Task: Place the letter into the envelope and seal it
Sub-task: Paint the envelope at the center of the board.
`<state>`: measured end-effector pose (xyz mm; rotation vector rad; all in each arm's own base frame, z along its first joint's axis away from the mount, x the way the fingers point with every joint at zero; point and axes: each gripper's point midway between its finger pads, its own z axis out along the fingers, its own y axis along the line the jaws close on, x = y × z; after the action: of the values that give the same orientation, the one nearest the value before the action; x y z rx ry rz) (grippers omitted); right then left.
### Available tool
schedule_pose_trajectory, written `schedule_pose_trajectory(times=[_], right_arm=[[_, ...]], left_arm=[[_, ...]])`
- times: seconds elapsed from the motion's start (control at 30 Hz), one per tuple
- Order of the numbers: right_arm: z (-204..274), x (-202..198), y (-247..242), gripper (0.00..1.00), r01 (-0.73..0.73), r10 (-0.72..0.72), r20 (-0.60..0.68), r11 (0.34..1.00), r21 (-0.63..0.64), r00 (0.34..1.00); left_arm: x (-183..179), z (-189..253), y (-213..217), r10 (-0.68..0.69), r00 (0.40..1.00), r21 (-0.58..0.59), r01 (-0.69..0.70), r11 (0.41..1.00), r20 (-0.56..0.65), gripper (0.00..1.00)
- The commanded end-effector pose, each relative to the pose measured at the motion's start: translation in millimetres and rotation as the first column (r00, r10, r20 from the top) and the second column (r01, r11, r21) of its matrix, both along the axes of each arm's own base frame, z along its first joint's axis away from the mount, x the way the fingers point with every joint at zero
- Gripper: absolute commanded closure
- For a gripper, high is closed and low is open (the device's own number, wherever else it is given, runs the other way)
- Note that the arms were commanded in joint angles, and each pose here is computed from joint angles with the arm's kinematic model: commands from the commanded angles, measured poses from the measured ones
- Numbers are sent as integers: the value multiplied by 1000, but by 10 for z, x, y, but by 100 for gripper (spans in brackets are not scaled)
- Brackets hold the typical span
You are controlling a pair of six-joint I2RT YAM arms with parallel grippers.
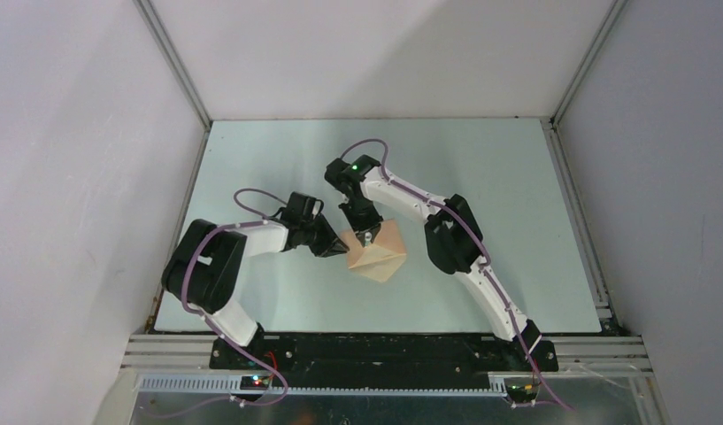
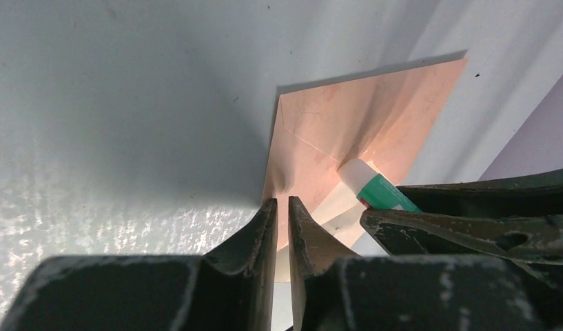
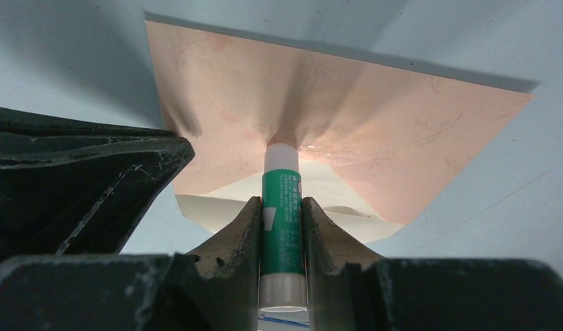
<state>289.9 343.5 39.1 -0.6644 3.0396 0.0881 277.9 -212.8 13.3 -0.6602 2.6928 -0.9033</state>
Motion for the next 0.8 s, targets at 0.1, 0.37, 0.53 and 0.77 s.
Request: schedule_pose_trajectory(times=[0.1, 0.37, 0.53, 0.77], right_arm=[[-60, 36, -65, 100, 18, -19, -22, 999, -33, 1000], [-41, 128, -260, 100, 45, -47, -26, 996, -71, 999], [-39, 219, -396, 100, 63, -65, -18, 993, -102, 998], [-28, 170, -224, 100, 45, -47, -43, 998, -43, 998]], left_arm=[[46, -92, 16, 13, 1000, 35, -13, 999, -12, 82], [34, -86, 17, 8, 1000, 35, -7, 999, -11, 82], [25, -86, 19, 8, 1000, 34, -7, 999, -12, 82], [23, -88, 16, 4, 1000, 33, -4, 999, -13, 83]])
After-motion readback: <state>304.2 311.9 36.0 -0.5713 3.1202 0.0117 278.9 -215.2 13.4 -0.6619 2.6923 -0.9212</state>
